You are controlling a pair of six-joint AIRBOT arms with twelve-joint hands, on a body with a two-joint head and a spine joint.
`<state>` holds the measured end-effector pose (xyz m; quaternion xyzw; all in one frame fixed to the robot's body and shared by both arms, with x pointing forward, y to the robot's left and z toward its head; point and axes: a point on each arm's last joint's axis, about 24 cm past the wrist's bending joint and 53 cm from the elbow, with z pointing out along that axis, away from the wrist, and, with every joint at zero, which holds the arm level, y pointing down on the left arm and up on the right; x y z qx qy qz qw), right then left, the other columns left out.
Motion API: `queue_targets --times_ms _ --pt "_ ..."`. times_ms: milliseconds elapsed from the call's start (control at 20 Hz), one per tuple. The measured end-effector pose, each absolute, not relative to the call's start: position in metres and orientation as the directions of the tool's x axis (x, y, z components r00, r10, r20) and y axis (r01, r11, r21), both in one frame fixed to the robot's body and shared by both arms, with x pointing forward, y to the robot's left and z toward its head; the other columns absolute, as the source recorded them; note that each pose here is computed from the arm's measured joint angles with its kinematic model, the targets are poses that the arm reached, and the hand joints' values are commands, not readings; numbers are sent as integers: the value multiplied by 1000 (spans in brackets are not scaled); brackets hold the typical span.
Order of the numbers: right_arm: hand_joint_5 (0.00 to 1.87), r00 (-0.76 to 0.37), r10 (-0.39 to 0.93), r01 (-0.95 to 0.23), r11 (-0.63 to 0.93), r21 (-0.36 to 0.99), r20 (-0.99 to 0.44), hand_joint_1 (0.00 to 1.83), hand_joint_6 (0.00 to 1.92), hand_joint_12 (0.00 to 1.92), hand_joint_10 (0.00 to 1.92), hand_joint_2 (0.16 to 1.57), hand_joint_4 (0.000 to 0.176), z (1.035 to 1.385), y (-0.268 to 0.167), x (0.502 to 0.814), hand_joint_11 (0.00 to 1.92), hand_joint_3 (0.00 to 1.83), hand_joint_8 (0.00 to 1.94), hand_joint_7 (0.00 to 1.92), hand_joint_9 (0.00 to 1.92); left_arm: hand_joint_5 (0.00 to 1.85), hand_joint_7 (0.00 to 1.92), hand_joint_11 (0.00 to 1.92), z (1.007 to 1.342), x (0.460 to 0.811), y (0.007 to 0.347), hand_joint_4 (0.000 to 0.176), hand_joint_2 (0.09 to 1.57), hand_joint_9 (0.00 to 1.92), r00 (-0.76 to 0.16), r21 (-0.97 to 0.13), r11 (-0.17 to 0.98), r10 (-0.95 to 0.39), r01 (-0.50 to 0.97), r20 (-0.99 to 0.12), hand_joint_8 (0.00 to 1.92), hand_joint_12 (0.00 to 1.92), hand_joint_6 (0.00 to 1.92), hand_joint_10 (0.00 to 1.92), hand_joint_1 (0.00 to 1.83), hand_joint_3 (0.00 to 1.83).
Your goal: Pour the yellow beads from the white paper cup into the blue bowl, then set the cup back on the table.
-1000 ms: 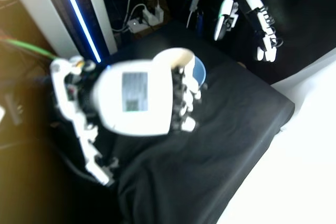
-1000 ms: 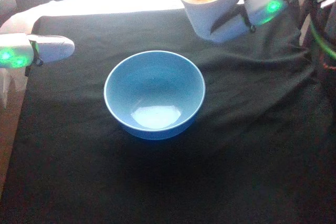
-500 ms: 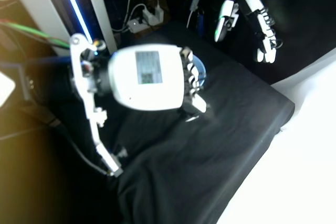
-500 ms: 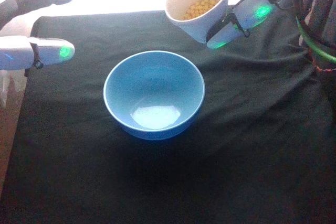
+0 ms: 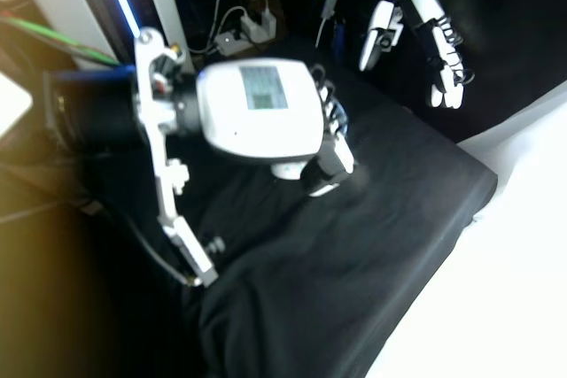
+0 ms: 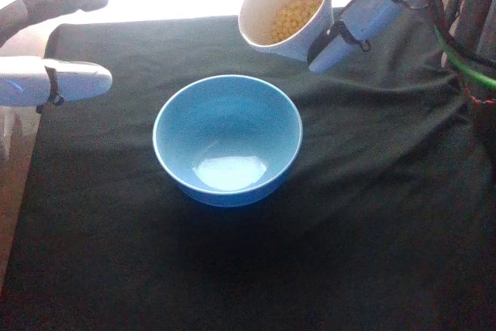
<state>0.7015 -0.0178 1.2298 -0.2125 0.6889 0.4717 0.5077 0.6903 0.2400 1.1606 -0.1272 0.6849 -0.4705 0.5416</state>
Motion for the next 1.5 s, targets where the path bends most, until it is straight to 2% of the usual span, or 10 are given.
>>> queue_targets --times_ms 200,300,400,500,700,900,950,1050,1100,1500 --pt "1169 -343 115 -808 469 355 -932 1202 647 1839 1547 1034 0 1230 -6 694 1123 0 1046 1146 1155 106 395 83 1158 692 236 0 1043 237 -387 -784 523 -682 335 -621 4 249 5 3 820 1" --pt "1188 -316 86 -829 459 319 -945 1204 617 1918 1894 1030 0 1233 0 688 1286 0 1813 1098 1286 109 391 88 1159 692 235 0 1035 239 -389 -784 522 -681 337 -621 1 250 5 4 815 0" --pt "1127 -303 61 -839 456 296 -951 1247 493 1921 1920 1112 0 1230 3 685 1269 3 1467 890 1172 108 395 94 1159 692 236 0 1044 247 -387 -784 522 -683 335 -620 3 249 3 6 814 1" --pt "1160 -278 23 -850 459 258 -960 1251 731 1598 1206 1117 0 1226 6 682 917 1 1159 799 971 111 394 95 1158 693 237 0 1044 248 -388 -785 523 -683 331 -619 1 247 2 4 818 1" --pt "1187 -235 -13 -872 445 205 -972 1205 609 1905 1867 1029 0 1231 15 675 1321 0 1667 1052 1231 109 401 85 1157 692 236 0 1041 243 -393 -783 527 -677 331 -622 4 236 1 1 822 0" --pt "1036 -209 -52 -881 443 165 -976 1268 615 1663 1372 1113 0 1225 18 673 1054 0 1268 984 1087 108 388 74 1159 693 233 0 1050 227 -394 -782 524 -676 337 -623 0 228 2 1 829 3" --pt "957 -204 -59 -881 446 157 -977 1180 967 1704 1469 1130 0 1224 17 673 1132 3 1239 1038 1159 113 390 77 1159 693 233 0 1048 230 -395 -782 524 -675 338 -623 1 228 3 2 826 2" --pt "997 -197 -88 -881 453 137 -976 1258 696 1825 1626 1131 0 1218 16 674 1178 0 1324 957 1150 116 389 81 1159 692 231 0 1051 231 -400 -784 521 -674 338 -621 1 228 4 2 827 3" --pt "859 -198 -105 -881 454 130 -974 1126 1176 1910 1872 1174 0 1214 15 674 1243 11 1696 943 1154 123 406 76 1158 692 231 0 1053 232 -402 -786 518 -675 337 -618 9 224 5 2 850 3" --pt "859 -161 -164 -886 458 70 -973 1128 1152 1921 1921 1176 0 1206 13 674 1265 3 1746 901 1123 144 392 14 1169 692 214 14 1049 202 -417 -758 525 -633 388 -652 3 201 13 2 903 0"
